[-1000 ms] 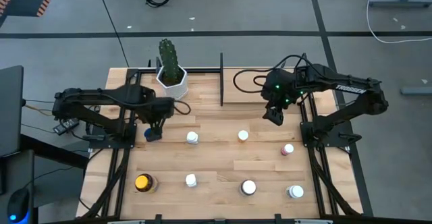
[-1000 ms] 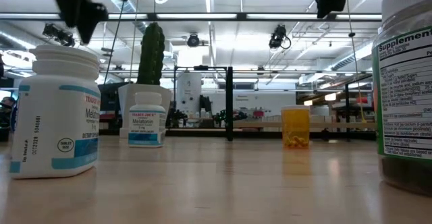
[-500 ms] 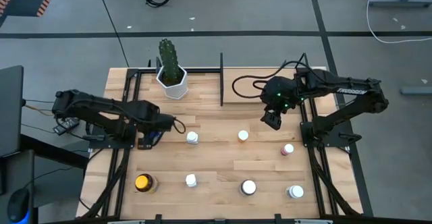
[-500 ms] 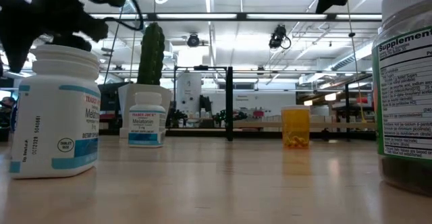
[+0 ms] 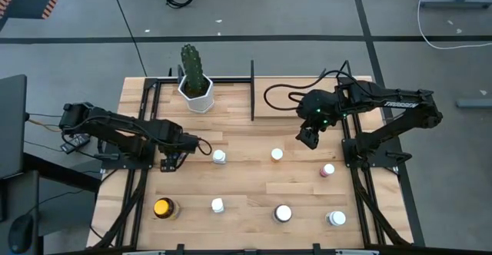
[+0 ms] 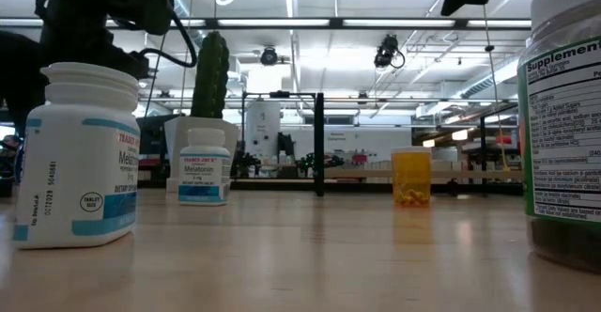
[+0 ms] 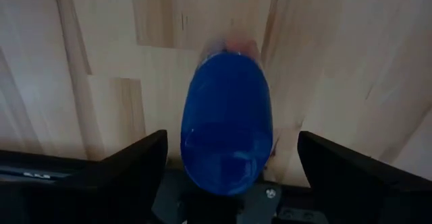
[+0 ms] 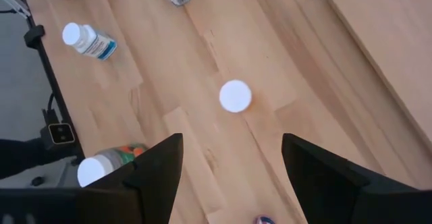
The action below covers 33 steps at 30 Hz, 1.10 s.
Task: Pick and place medicine bottles onto shelf by color
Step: Put the blue pill bottle on the shelf
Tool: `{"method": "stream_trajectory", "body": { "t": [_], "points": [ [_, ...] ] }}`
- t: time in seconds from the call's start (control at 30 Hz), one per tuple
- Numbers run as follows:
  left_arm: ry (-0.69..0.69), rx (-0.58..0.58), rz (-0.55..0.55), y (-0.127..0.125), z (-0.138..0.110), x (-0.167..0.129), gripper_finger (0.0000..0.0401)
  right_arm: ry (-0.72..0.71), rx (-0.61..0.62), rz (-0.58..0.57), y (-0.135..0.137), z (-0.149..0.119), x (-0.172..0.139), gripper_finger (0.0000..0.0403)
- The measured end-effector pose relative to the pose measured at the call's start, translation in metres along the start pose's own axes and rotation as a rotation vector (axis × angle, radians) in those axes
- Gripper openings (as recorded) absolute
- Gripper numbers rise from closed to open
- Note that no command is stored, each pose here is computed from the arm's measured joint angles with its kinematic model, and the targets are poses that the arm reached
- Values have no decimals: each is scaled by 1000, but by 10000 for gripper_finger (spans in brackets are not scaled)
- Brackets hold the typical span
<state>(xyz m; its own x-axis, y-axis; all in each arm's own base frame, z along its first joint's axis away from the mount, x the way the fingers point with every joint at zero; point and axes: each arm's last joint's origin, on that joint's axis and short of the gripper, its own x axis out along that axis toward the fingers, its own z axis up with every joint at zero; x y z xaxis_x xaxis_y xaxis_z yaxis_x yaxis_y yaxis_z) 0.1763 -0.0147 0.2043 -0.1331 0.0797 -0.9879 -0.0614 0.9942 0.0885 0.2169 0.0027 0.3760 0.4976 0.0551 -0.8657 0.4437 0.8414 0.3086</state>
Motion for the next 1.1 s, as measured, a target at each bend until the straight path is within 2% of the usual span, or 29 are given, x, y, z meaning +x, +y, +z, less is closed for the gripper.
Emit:
{"method": "stream_trajectory", "body": {
  "t": [0.23, 0.67, 0.83, 0.97, 1.1],
  "points": [
    [2, 2, 0, 0, 0, 0, 315, 1, 6, 0, 0, 0, 0, 259],
    [-44, -48, -11, 1, 5, -3, 186, -18, -43, -32, -1, 0, 0, 259],
    [-116, -50, -24, 1, 13, -26, 187, -35, -53, -71, -4, 2, 0, 259],
    [-236, -77, -45, 6, 23, -59, 209, -26, -40, -94, -8, 2, 0, 259],
    [-360, -119, -47, 18, 34, -94, 201, -19, -18, -104, -10, 2, -1, 259]
  ]
}}
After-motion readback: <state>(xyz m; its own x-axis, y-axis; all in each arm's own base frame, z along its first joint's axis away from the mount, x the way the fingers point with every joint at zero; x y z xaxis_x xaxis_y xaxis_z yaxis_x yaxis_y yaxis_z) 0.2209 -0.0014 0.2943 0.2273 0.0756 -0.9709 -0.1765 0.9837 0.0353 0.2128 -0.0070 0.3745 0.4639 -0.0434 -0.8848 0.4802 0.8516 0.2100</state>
